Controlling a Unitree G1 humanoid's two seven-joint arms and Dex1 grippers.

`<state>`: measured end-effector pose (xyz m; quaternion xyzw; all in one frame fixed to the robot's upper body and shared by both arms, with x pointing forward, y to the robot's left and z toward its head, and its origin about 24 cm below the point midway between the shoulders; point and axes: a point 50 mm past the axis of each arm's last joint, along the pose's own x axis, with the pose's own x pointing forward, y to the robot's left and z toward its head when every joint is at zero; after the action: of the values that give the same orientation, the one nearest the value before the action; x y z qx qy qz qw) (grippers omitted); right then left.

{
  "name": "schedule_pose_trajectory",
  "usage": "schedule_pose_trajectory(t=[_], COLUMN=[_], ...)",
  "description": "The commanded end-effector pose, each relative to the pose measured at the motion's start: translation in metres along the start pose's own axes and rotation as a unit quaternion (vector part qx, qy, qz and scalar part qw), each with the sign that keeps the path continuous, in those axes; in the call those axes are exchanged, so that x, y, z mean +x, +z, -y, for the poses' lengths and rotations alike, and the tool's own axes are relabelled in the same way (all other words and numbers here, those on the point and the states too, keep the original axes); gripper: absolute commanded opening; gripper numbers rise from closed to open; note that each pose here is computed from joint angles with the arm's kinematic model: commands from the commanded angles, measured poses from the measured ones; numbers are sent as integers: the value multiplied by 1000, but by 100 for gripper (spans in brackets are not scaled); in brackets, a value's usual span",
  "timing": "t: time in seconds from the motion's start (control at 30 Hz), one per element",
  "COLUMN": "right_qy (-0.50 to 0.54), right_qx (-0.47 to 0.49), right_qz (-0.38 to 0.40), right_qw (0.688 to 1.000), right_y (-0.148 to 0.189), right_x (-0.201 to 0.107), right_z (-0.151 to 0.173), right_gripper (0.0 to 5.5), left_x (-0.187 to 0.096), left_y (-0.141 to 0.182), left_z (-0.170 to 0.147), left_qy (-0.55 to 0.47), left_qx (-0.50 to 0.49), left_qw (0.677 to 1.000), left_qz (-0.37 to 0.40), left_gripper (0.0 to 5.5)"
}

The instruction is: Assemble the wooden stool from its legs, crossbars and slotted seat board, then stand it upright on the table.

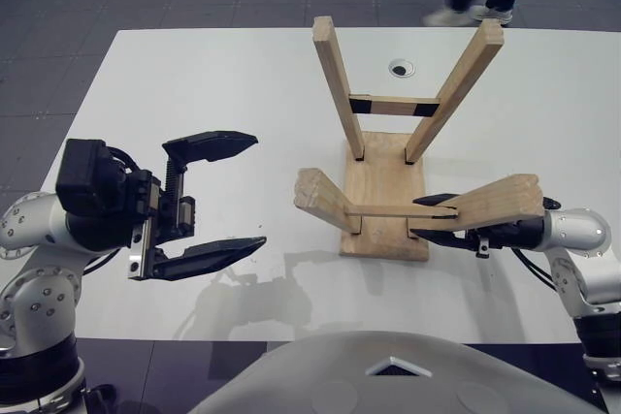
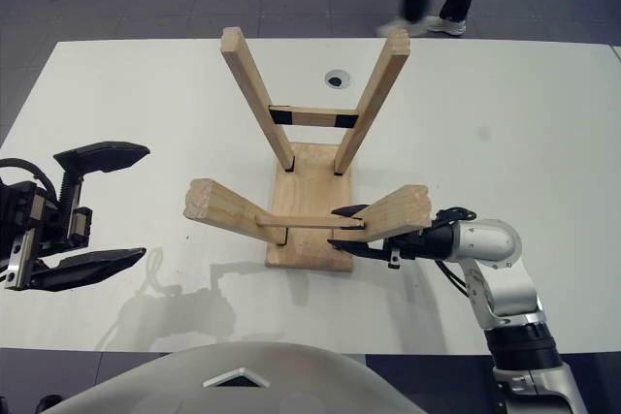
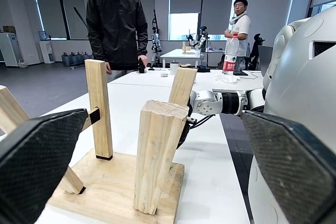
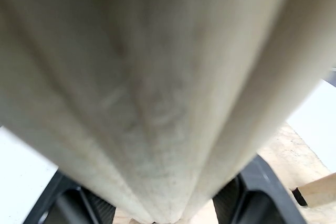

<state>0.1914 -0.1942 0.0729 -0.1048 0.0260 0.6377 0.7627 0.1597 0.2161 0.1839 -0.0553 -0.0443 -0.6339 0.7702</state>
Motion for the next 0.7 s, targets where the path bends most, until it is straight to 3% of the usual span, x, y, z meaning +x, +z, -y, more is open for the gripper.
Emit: schedule_pose_trajectory(t=[0.03, 0.47, 0.6, 0.7], right_qy=[3, -30, -32, -35], right_qx=[25, 3, 1, 2], right_qz=[-89, -45, -45, -44], right_qw=[996, 999, 998, 998], right_y=[-21, -15, -17, -19], right_x=[-7, -11, -9, -8], right_z=[-5, -8, -7, -8], right_gripper=[208, 208, 208, 208], left_x=[1, 13, 30, 51], left_y=[2, 19, 36, 45], left_z=[2, 13, 6, 20], left_qy=[7, 13, 163, 176], left_qx=[3, 29, 149, 181], left_qw=[1000, 999, 975, 967], left_qz=[-13, 28, 33, 41], left_gripper=[550, 550, 550, 550])
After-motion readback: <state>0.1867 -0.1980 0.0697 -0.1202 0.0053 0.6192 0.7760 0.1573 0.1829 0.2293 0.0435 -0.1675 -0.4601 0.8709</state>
